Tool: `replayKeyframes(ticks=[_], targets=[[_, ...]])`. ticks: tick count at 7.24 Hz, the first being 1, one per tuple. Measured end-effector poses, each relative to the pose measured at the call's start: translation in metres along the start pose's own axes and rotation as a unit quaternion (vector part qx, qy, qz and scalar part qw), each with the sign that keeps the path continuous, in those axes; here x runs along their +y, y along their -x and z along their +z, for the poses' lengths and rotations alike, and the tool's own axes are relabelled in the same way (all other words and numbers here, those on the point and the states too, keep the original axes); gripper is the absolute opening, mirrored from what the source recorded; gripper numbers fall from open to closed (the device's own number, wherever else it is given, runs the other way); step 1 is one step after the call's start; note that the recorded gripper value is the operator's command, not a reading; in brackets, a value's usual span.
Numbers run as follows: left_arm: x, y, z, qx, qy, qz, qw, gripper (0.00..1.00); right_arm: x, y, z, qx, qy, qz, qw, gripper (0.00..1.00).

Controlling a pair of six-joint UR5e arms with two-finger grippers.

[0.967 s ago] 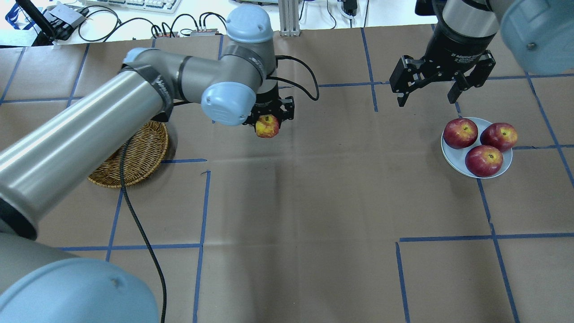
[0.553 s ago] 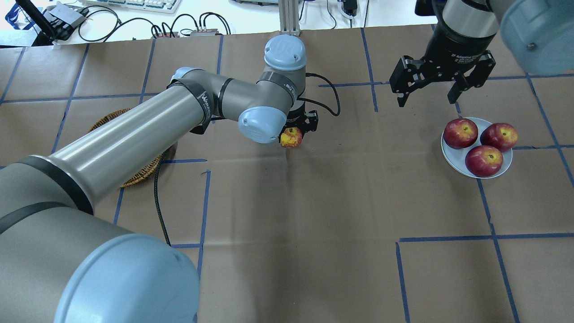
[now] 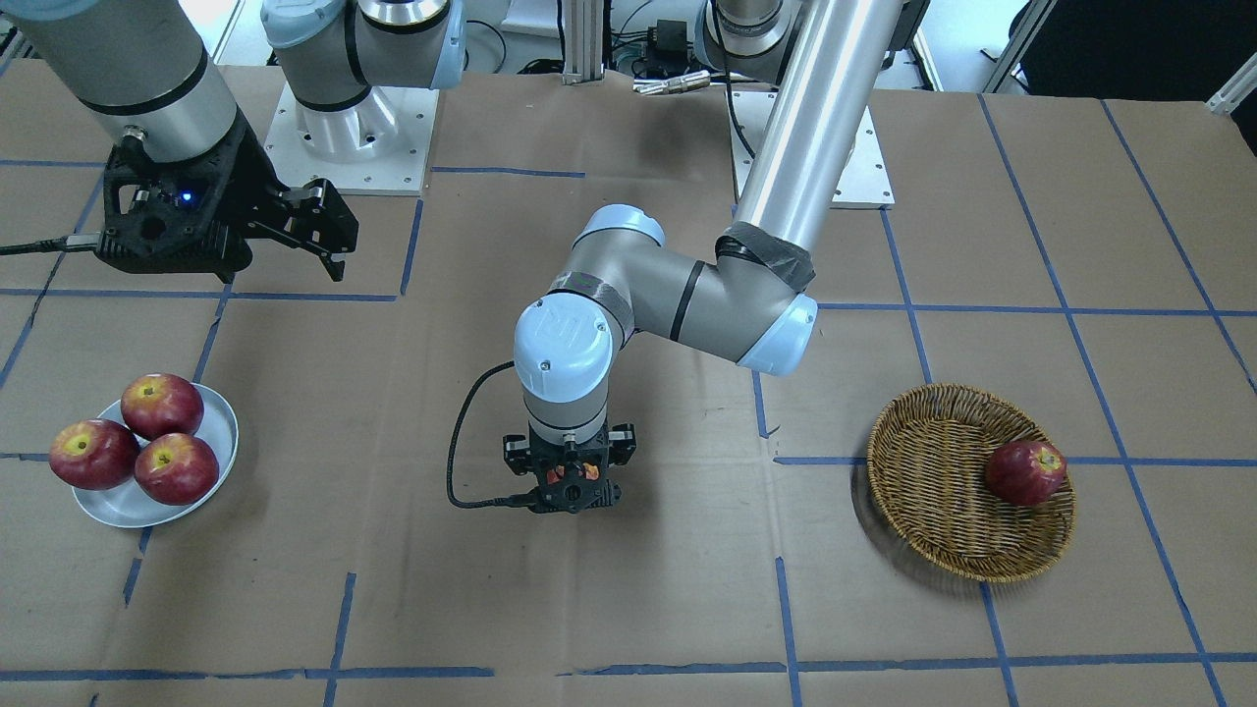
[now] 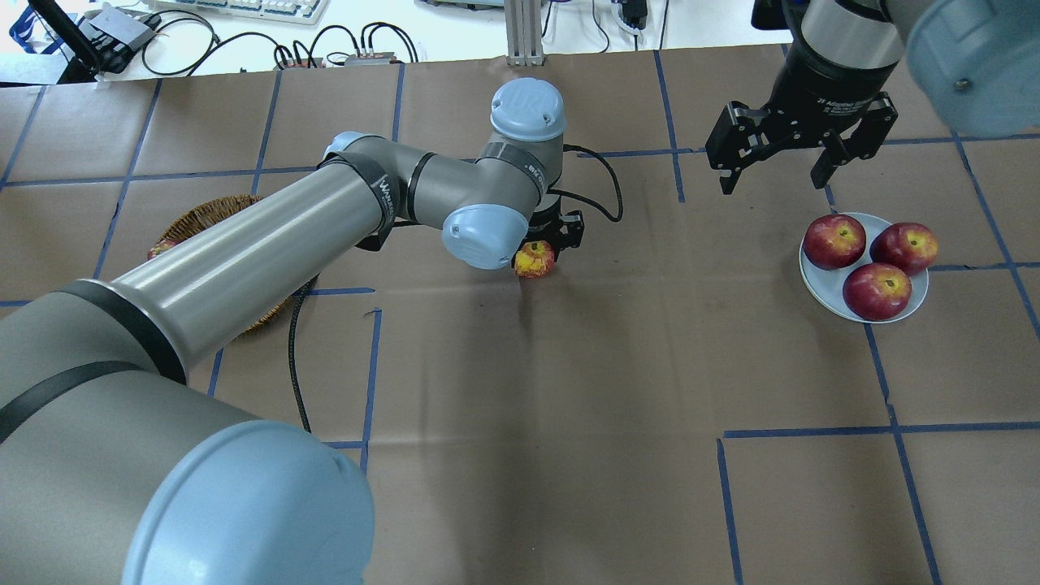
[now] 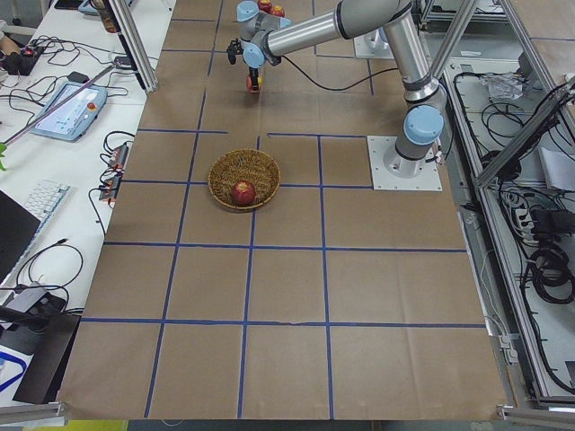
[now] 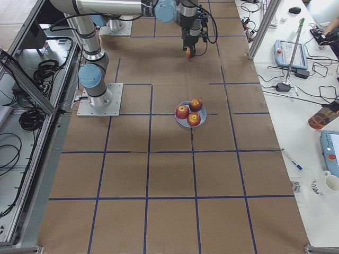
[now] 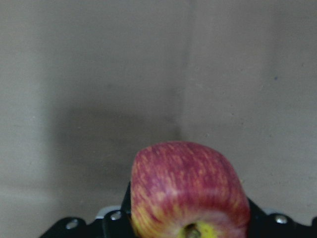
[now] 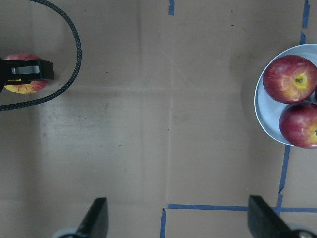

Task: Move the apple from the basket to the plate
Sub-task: 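Carry the apple with the left gripper toward the table center, then set the apple down and open the left gripper, then move the right gripper over the apple while the left gripper withdraws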

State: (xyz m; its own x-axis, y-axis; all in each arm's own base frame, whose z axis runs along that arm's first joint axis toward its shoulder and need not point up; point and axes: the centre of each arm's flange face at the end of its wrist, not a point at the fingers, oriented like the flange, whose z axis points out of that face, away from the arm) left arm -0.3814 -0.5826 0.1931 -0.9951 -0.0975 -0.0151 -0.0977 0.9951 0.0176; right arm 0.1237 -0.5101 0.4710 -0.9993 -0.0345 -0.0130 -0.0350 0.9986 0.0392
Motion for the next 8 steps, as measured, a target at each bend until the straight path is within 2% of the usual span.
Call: replayKeyframes(ticks=[2,3,4,5,7,8], targets=[[0.000,0.000,-0.007,0.002,-0.005,0.000,1.0000,0.99,0.001,0.000,0.004,0.000,0.003,0.000,1.0000,1.00],[-0.001,0.001,-0.023,0.006,-0.014,0.001,0.9999,0.99,0.001,-0.001,0.004,0.000,0.003,0.001,1.0000,1.00],[0.002,0.010,-0.059,0.008,-0.023,0.006,0.9997,0.99,0.001,-0.001,0.004,0.000,0.003,0.001,1.0000,1.00],[0.008,0.037,-0.116,0.005,-0.024,0.019,0.9995,0.99,0.001,-0.001,0.004,0.000,0.003,0.001,1.0000,1.00],[0.032,0.137,-0.230,-0.004,-0.012,0.054,0.9985,0.99,0.001,0.000,0.004,-0.001,0.003,0.001,1.0000,1.00],[0.046,0.183,-0.269,-0.003,-0.016,0.070,0.9974,0.99,0.001,0.000,0.003,-0.001,0.001,0.002,1.0000,1.00]])
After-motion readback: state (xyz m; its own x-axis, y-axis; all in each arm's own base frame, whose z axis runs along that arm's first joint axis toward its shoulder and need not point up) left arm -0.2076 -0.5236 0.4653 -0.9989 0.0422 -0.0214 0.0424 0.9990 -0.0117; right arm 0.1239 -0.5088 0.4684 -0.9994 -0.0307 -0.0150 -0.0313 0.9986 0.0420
